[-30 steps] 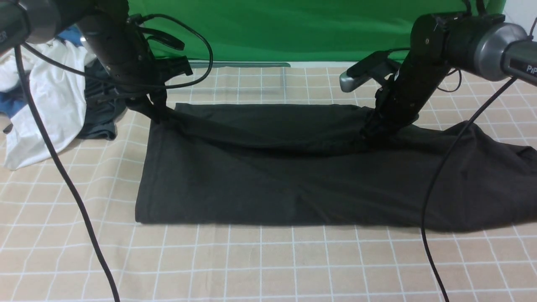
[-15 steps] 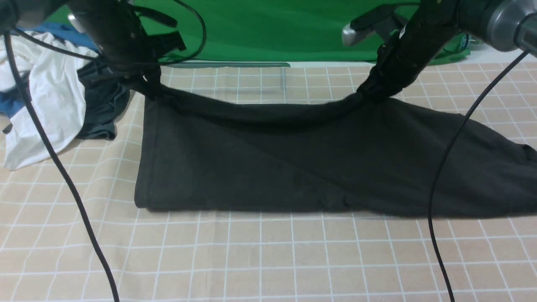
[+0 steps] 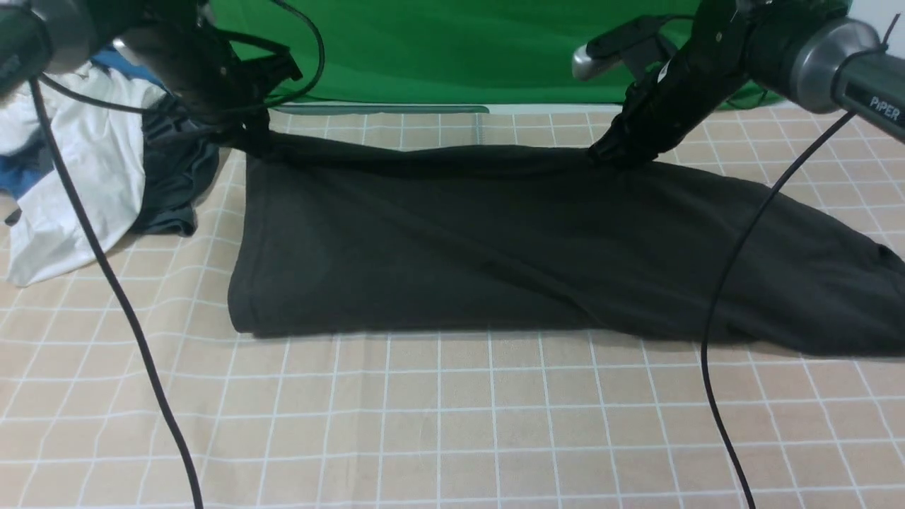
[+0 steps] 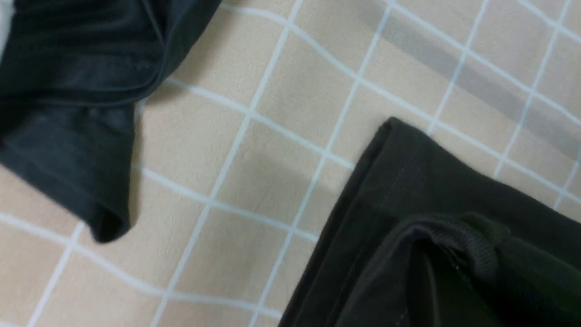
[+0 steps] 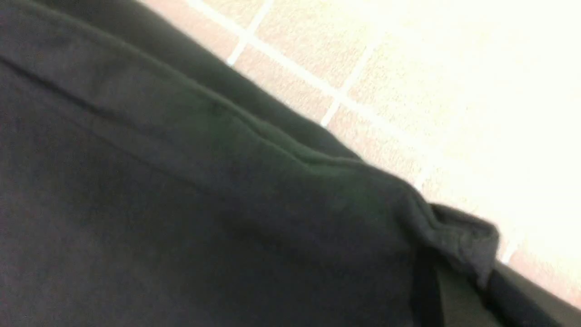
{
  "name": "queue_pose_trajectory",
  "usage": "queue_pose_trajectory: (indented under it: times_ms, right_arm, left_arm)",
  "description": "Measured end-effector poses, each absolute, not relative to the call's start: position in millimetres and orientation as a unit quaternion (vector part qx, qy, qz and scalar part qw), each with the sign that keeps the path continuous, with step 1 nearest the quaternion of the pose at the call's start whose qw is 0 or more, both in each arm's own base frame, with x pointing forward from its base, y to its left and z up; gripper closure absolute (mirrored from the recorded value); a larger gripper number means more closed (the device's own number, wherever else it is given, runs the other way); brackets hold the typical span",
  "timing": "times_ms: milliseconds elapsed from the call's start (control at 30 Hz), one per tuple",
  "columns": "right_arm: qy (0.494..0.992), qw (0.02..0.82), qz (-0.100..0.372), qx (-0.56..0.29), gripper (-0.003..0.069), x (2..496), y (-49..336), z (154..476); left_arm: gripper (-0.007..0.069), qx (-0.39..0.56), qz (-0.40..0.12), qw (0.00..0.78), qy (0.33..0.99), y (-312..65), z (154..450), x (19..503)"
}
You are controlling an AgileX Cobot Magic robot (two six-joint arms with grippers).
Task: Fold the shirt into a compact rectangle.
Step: 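Fold the black garment in half by bringing its near edge over to the far edge, then pull the folded dark garment lengthwise by its ends to straighten it flat on the table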
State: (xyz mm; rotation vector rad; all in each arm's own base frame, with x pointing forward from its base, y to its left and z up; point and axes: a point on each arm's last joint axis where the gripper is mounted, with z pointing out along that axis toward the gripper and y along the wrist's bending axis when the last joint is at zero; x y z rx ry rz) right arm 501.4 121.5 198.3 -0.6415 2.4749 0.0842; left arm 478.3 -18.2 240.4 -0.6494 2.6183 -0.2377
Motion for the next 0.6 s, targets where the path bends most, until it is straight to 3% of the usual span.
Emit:
queue_pose_trajectory:
  times_ms: [200,400,533,600]
  right_arm:
    - [0.923,0.306,0.031,-0.231,0.0564,506.3,122.3,194.1]
    - [0.918,0.331,0.029,-0.217,0.0379,511.5,122.3,192.8]
    - [0.917,0.330,0.011,-0.222,0.0345,507.9,118.7,206.0]
    - [0.920,0.323,-0.014,-0.220,0.0373,495.6,110.2,239.4]
  left_arm:
    - [0.0544,-0.233,-0.089,0.238,0.939,-18.0,226.8,488.9]
    - [0.0316,-0.225,-0.098,0.276,0.929,-18.2,228.2,497.2]
    - [0.0285,-0.200,-0.093,0.260,0.940,-19.2,242.8,490.5]
    - [0.0331,-0.165,-0.109,0.226,0.954,-25.1,262.9,476.1]
